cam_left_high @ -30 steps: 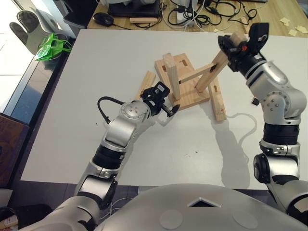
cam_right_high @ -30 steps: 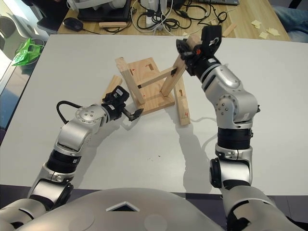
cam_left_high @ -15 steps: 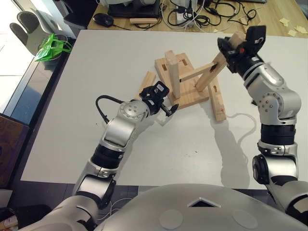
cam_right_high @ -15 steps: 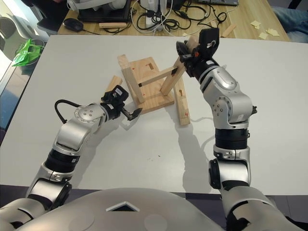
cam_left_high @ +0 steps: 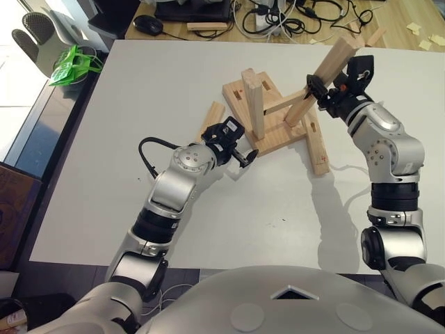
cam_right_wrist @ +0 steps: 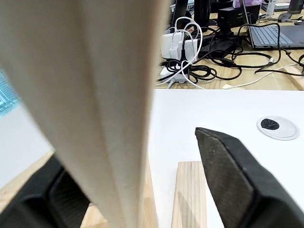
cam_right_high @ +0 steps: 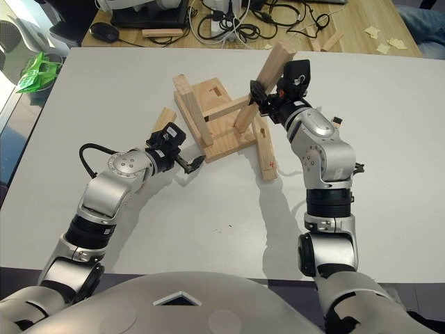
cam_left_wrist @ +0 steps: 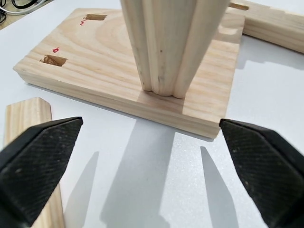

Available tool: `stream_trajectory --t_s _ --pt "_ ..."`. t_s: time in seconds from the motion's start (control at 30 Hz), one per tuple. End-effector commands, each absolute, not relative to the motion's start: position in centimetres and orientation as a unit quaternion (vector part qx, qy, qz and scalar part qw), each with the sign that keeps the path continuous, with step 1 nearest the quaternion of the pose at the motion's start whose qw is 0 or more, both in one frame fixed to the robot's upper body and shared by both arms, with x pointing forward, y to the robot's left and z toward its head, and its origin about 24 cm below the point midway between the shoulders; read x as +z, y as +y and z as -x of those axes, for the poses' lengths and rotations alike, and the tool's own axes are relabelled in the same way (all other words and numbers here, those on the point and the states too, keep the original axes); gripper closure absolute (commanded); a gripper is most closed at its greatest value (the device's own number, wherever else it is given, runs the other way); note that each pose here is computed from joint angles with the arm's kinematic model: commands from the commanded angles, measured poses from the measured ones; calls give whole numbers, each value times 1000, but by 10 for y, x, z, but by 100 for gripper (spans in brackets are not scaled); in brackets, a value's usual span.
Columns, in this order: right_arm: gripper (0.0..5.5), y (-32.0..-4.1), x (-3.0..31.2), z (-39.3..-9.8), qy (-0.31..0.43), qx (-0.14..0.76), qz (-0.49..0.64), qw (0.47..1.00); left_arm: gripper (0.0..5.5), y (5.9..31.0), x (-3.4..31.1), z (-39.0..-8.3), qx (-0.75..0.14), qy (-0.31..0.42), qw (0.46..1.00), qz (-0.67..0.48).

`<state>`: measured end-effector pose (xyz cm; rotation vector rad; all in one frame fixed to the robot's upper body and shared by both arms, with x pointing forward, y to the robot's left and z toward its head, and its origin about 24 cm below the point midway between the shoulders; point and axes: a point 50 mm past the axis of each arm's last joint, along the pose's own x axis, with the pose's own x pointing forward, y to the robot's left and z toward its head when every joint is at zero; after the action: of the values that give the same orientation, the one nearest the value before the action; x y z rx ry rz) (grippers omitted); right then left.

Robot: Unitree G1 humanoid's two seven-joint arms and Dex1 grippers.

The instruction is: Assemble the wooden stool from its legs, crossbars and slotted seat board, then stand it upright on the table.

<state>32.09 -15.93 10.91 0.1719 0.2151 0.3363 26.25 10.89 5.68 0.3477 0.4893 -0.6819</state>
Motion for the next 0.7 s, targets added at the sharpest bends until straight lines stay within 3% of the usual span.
stream_trajectory --t_s 0.03,0.3,0.53,0.7 --pt "213 -166 127 -325 49 145 -107 982 10 110 57 -265 -324 233 900 -176" --pt "213 -179 179 -330 -110 91 -65 988 10 110 56 -265 -323 232 900 -177" --pt "213 -166 241 -321 -250 125 48 959 10 111 55 -265 -320 233 901 -177" --pt "294 -139 252 -314 -264 189 39 945 10 111 55 -265 -318 232 902 -177"
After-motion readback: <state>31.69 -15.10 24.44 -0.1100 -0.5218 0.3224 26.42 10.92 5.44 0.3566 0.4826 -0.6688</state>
